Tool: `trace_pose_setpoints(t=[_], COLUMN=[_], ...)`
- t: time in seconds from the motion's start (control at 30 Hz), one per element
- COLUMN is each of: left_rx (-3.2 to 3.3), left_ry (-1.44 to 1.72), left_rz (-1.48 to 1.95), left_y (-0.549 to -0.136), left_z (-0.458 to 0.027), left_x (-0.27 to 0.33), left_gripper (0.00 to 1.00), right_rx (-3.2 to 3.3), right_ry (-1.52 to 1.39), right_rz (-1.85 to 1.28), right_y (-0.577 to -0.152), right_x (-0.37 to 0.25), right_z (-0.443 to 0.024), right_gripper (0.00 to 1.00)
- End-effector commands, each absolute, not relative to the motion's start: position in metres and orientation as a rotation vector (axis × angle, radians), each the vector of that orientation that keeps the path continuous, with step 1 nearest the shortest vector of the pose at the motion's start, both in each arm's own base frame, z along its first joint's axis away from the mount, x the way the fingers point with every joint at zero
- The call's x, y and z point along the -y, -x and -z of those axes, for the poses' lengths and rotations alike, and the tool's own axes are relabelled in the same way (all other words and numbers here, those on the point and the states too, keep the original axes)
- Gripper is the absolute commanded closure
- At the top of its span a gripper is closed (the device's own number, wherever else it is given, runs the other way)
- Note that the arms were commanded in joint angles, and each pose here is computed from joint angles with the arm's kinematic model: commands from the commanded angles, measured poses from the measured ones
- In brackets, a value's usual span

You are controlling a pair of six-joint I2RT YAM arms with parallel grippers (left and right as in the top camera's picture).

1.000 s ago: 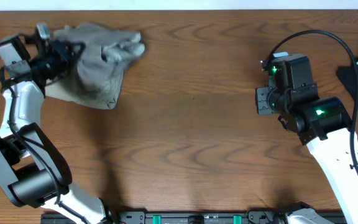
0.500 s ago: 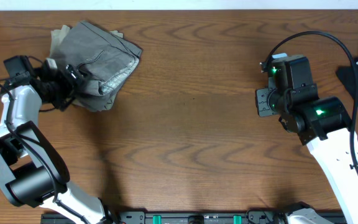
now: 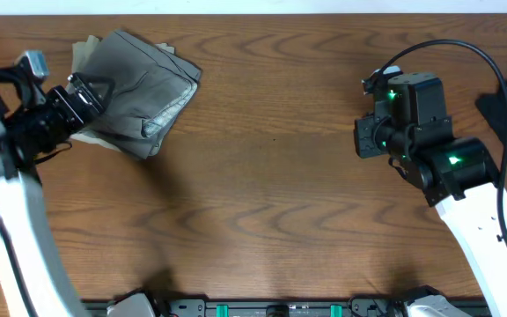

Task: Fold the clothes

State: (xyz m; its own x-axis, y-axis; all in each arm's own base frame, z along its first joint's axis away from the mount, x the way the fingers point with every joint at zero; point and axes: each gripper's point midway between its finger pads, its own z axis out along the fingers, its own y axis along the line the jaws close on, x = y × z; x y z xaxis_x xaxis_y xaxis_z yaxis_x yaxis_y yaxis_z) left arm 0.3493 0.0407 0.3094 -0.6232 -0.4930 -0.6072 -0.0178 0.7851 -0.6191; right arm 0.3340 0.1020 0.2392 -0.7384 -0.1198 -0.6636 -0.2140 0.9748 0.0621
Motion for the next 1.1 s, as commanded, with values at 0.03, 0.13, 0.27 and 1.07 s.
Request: trace_pose_setpoints(t=[0.03,0.13,0.27,1.07], left_rx=[-2.201,-2.246,-2.253,-2.378], left_ry=[0.163,-0.088,-0.297,-0.346], left_rz=[0.373,0.28,0.202,0.033], left_y=[-0.328,-0.315,-0.309,-0.338], left_z=[-0.323,-0.319,-0.317,-0.272], left_x=[-0.028,0.006,0.046,0.085], left_gripper=[0.15,0.21,0.16,0.02], right_rx=[-2.285,-2.193,-2.078,-2.239], right_ry=[0.1,-0.041,-0.108,0.016], right_rz=[-0.273,-0.303,-0.316,-0.632], right_y=[-0.332,-0.333,-0.326,-0.268], right_x=[-0.093,-0.075,-0.054,-0.091], right_z=[-0.278,-0.304,-0.335,-0.316], right_gripper=[0.99,0.75,0.58,0.01])
